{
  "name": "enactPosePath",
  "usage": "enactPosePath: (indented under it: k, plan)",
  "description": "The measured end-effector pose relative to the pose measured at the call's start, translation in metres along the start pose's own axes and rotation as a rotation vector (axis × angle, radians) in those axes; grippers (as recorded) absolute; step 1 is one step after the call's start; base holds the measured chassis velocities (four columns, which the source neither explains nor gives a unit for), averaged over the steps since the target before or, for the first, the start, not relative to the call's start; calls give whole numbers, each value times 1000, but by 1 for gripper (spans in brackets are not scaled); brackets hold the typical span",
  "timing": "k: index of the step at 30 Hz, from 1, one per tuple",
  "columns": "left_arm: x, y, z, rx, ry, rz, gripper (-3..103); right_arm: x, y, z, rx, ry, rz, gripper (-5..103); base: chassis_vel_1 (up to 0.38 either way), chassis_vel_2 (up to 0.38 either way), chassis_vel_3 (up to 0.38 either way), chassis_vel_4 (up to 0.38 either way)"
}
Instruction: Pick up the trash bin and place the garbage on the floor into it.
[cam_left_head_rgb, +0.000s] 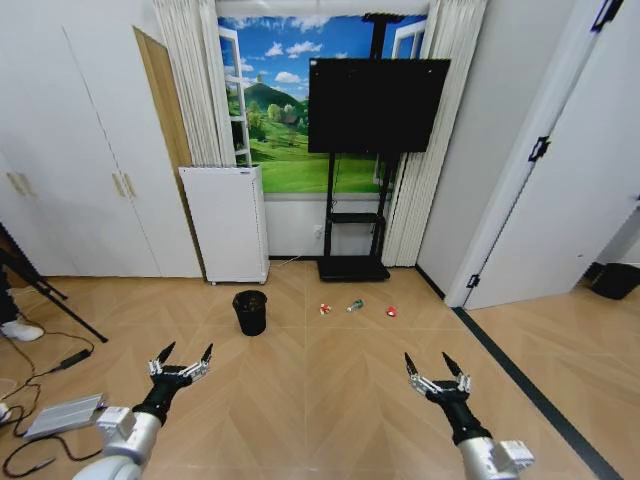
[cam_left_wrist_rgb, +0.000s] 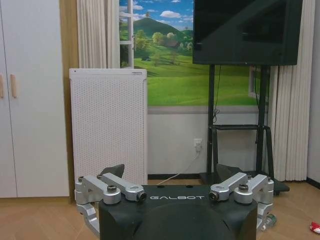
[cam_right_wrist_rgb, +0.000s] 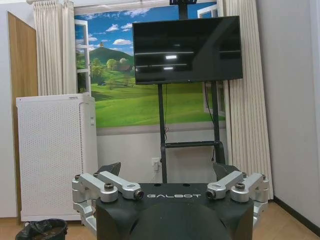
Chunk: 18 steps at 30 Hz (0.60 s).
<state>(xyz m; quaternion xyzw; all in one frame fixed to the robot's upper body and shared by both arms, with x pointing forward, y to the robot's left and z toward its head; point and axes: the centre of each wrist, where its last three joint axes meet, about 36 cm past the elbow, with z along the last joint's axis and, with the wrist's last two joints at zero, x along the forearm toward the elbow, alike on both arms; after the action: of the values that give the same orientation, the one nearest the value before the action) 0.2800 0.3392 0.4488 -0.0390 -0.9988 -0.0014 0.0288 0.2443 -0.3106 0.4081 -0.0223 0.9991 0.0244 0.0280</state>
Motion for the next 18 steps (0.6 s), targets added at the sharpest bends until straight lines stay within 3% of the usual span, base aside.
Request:
enactPosePath:
  k: [4,7,9,11,18]
  plan:
    - [0,0,0,0,2,-4,100,0,0,0,-1,2,5,100,0,0,0,0]
    - [0,2,7,-8,25,-59,100,1,1,1,3,29,50,100,0,0,0,0]
    - [1,5,16,-6,54,-145,100,1,4,3,-6,76,140,100,0,0,0,0]
    - [2,7,21,0,70,-177,100,0,6,5,-9,98,197,100,0,0,0,0]
    - [11,8,27,7,104,-209,100,-1,6,8,2,112,273,100,0,0,0,0]
